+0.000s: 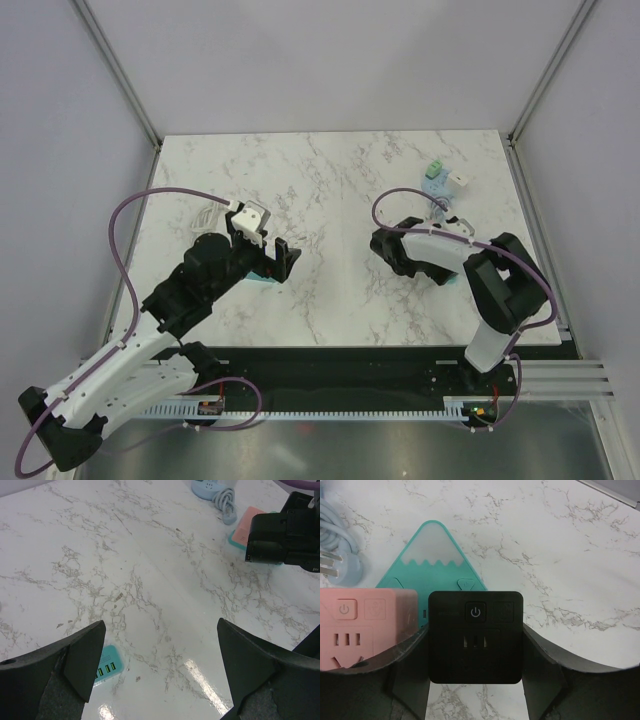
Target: Insert the plug
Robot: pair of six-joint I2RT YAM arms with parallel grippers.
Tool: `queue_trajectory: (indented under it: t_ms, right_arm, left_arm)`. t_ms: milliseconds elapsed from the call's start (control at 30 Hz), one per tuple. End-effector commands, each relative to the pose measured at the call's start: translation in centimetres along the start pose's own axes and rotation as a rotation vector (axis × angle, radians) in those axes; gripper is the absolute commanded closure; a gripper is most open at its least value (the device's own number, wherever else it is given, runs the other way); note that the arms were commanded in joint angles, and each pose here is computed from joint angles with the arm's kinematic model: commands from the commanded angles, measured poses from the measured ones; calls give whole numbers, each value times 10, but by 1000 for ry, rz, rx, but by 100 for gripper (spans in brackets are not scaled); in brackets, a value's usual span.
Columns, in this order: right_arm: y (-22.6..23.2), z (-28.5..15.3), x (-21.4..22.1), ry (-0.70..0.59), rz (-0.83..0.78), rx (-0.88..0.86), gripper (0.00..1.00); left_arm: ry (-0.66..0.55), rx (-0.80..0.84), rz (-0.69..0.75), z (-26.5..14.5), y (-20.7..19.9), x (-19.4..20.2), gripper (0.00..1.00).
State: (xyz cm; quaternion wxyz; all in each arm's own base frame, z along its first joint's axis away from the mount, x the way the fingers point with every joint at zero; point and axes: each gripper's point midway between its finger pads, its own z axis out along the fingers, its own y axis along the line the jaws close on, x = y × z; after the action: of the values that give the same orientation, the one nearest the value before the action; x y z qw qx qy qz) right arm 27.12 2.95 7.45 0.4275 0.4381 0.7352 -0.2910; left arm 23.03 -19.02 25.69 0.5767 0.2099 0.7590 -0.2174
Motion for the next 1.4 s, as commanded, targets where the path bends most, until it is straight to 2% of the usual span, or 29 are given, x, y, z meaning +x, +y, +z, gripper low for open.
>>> queue_trajectory:
  t_ms: [0,467,700,867,1000,1100,1133,1200,1233,1367]
  right_arm:
    - [-3,-3,58,202,6,36,100]
    - [-9,18,78,296,-19,31,100]
    - [-13,24,85,298,-47,33,100]
    - [-16,25,86,316,-17,10,100]
    - [-9,20,71,314,16,-31,100]
    - [1,13,52,308,45,-86,74]
    - [4,11,46,306,55,-99,60]
    - [12,4,30,303,78,-141,49]
    - [13,2,26,302,82,-150,39]
    - [18,-5,8,295,99,-181,20]
  left_arm:
    - [-61,-10,-6,0,1,-14,1]
    - [-54,-15,4,1,3,-11,1]
    - [-48,-22,9,2,4,-10,1]
    - [-48,-19,7,3,4,-10,1]
    - [-44,-21,9,4,4,-9,1]
    - [-45,-21,9,4,4,-9,1]
    - [-44,-20,11,4,4,-9,1]
    - [-45,-20,11,4,4,-9,1]
    - [-45,-21,11,4,4,-9,1]
    - [-50,-21,10,2,4,-10,1]
